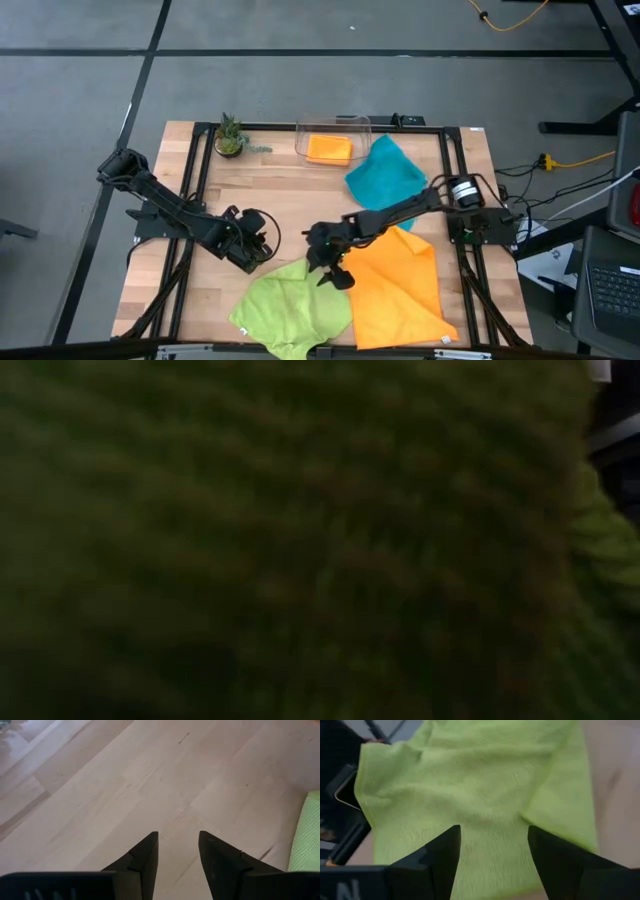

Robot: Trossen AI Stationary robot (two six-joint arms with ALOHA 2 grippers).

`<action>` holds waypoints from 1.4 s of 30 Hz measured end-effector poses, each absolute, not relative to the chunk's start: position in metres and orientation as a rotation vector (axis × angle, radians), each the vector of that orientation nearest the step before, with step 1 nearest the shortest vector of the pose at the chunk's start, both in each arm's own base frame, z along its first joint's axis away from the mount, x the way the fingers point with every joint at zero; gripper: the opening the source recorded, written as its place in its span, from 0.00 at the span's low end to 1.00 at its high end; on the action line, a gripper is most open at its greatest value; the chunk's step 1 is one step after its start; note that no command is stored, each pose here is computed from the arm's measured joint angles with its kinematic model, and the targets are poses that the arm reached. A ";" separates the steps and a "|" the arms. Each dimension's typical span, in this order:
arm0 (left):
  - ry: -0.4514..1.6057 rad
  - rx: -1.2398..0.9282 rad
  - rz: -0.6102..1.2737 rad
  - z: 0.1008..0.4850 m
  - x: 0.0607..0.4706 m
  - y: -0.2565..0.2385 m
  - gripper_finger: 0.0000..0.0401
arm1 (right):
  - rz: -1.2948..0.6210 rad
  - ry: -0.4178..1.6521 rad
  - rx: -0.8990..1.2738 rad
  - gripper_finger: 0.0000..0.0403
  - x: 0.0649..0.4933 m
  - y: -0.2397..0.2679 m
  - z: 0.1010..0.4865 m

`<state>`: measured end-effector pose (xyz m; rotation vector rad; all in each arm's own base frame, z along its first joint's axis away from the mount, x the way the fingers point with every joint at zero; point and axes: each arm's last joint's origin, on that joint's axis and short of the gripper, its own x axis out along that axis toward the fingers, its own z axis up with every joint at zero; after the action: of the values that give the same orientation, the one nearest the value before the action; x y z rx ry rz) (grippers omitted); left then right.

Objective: Fold microfiber towels
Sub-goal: Fold the green microfiber cloth

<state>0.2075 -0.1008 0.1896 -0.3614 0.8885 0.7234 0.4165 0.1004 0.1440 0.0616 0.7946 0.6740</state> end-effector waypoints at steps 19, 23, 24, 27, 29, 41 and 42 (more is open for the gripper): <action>0.893 -0.342 0.712 0.190 0.208 -0.101 0.34 | 0.448 0.841 -0.037 0.58 0.444 0.019 0.106; 0.892 -0.342 0.714 0.190 0.208 -0.100 0.34 | 0.364 0.824 -0.066 0.58 0.452 -0.012 0.113; 0.892 -0.342 0.714 0.190 0.208 -0.100 0.34 | 0.349 0.817 -0.061 0.58 0.453 -0.019 0.114; 0.888 -0.340 0.716 0.190 0.208 -0.100 0.34 | 0.298 0.794 -0.016 0.58 0.460 -0.037 0.127; 0.888 -0.339 0.717 0.190 0.208 -0.100 0.34 | 0.278 0.804 0.019 0.58 0.464 -0.045 0.137; 0.886 -0.354 0.473 0.187 0.228 -0.117 0.34 | 0.261 1.316 0.013 0.58 0.445 -0.011 0.183; 0.874 -0.368 0.447 0.185 0.233 -0.119 0.34 | 0.247 1.358 -0.001 0.58 0.442 -0.006 0.186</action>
<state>0.2329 -0.1188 0.1852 -0.3680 0.8739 0.4473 0.4422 -0.0056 0.1861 -0.0010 1.3583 0.2468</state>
